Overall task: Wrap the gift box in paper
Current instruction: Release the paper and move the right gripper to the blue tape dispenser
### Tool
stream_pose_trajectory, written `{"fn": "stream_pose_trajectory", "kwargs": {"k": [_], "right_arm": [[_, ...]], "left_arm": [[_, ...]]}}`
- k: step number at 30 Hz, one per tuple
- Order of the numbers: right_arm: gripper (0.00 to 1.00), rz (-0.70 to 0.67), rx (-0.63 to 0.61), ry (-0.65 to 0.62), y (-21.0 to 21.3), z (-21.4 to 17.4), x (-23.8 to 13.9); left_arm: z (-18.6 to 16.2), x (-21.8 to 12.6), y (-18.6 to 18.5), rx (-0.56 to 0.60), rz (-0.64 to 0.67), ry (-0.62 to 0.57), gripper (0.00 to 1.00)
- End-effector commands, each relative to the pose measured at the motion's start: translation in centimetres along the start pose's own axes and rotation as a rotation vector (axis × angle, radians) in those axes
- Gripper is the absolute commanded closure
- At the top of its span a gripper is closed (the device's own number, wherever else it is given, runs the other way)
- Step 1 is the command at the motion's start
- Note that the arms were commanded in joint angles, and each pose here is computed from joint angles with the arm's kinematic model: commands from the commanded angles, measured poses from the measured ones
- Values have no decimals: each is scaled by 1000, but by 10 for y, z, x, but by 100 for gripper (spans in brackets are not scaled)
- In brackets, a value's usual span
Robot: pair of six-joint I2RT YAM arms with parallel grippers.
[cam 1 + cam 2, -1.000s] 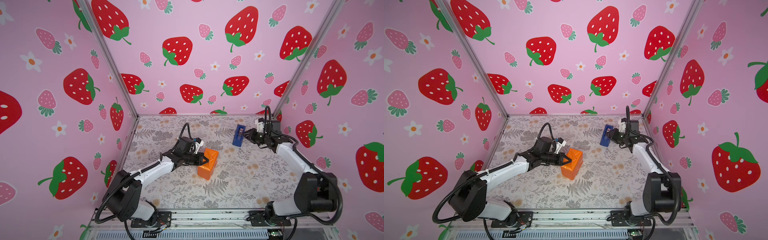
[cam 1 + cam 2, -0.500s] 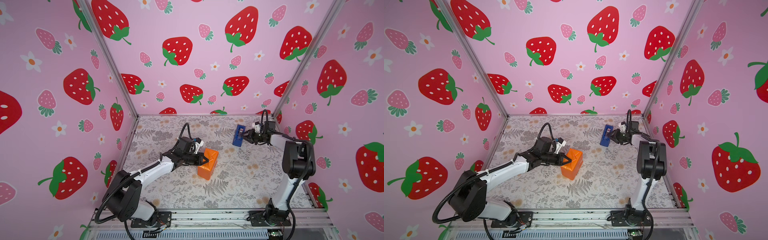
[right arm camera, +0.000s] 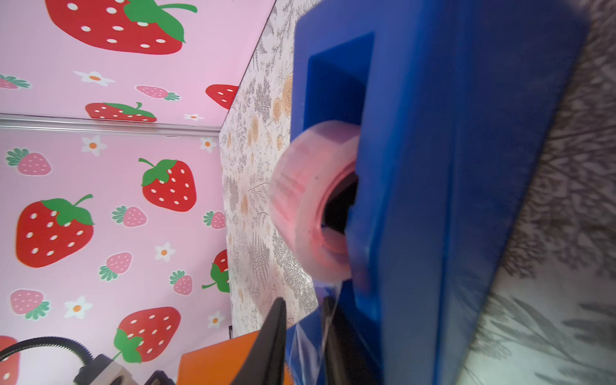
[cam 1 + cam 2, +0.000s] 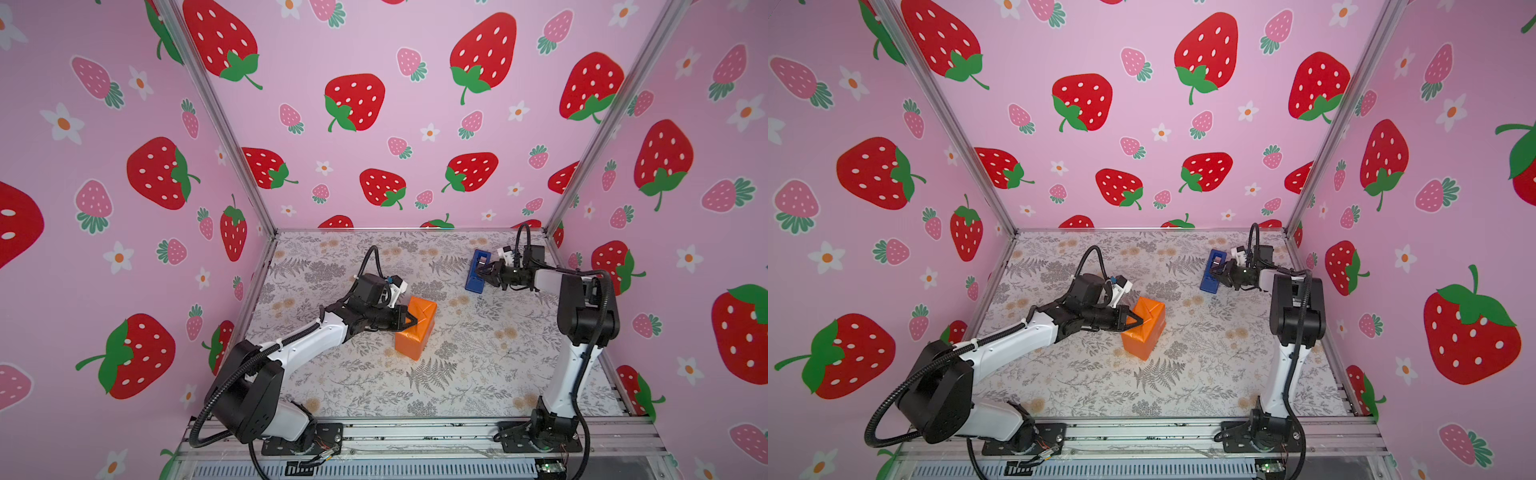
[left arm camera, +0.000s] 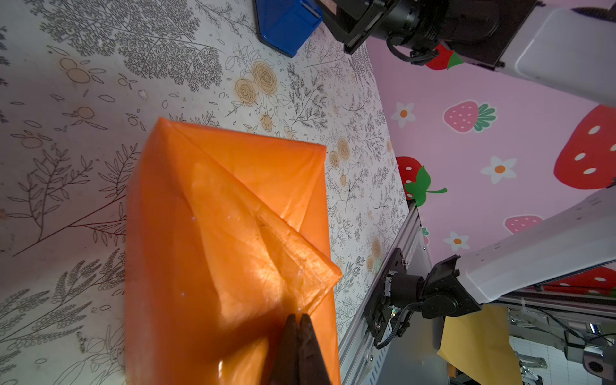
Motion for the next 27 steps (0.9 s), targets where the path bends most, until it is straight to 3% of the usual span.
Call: {"fn": "stream_pose_trajectory", "kwargs": {"k": [1, 7, 15, 27], "right_arm": [[82, 27, 32, 17, -5, 0, 4], [100, 25, 16, -10, 12, 6, -4], [100, 42, -24, -5, 50, -1, -23], [100, 28, -16, 84, 60, -76, -22]], "left_arm": [[-22, 5, 26, -81, 112, 92, 100], [-23, 3, 26, -83, 117, 89, 100], [-24, 3, 27, -86, 128, 89, 100], [-27, 1, 30, -90, 135, 91, 100]]}}
Point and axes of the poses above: each gripper's point midway between its finger pads, its own x axis out along the fingers, its own y axis along the line the jaws close on, z = x × y, the point moved 6 cm from there along -x, back along the fingers, and after that the axes turned 6 degrees about -x, right-handed, at the moved point
